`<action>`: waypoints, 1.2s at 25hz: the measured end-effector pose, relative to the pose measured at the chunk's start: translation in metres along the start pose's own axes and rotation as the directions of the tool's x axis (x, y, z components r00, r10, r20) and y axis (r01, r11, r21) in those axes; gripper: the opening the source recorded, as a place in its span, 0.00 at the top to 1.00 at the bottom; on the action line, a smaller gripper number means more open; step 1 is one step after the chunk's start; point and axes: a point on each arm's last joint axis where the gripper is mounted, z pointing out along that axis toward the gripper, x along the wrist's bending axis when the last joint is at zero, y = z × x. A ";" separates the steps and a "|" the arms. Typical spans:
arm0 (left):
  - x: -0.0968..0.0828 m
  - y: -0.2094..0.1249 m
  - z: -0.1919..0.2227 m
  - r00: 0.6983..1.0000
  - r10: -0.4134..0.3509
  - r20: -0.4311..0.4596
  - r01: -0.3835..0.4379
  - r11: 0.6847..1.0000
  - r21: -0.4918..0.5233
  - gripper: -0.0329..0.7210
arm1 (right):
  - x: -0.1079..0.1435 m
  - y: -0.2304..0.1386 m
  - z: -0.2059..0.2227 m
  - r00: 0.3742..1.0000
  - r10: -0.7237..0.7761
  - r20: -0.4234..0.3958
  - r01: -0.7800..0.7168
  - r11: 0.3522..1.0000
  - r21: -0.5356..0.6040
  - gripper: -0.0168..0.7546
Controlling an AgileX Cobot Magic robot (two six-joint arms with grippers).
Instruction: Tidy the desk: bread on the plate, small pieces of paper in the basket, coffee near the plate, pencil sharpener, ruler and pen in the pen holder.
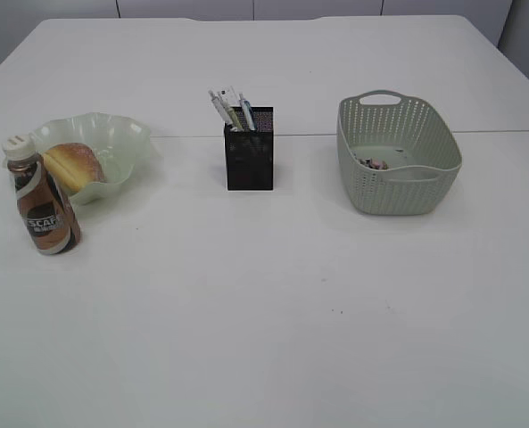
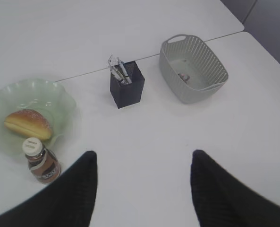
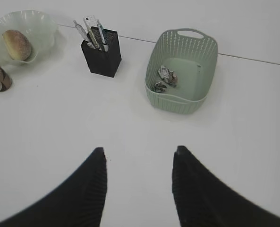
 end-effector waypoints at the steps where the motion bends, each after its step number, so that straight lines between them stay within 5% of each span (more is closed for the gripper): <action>1: 0.001 -0.004 -0.009 1.000 0.015 0.002 -0.015 1.000 -0.014 0.35 | -0.002 -0.015 -0.011 1.000 -0.006 -0.001 0.006 1.000 -0.019 0.55; 9: 0.016 -0.084 -0.028 0.998 0.060 -0.032 -0.059 0.997 0.040 0.35 | -0.014 -0.129 -0.062 1.000 -0.004 -0.013 0.001 0.979 -0.205 0.55; 14: 0.029 -0.156 -0.049 0.991 0.127 -0.030 -0.129 0.987 -0.092 0.37 | -0.017 -0.158 -0.073 0.999 -0.050 -0.002 0.048 0.961 -0.272 0.55; 20: 0.042 -0.229 -0.047 0.979 0.199 -0.037 -0.202 0.970 -0.138 0.38 | -0.014 -0.176 -0.052 0.980 -0.198 -0.001 0.195 0.964 -0.181 0.55; 30: 0.051 -0.284 -0.023 0.978 0.205 -0.030 -0.207 0.972 -0.108 0.38 | -0.004 -0.229 0.002 0.974 -0.198 -0.112 0.185 0.976 -0.115 0.55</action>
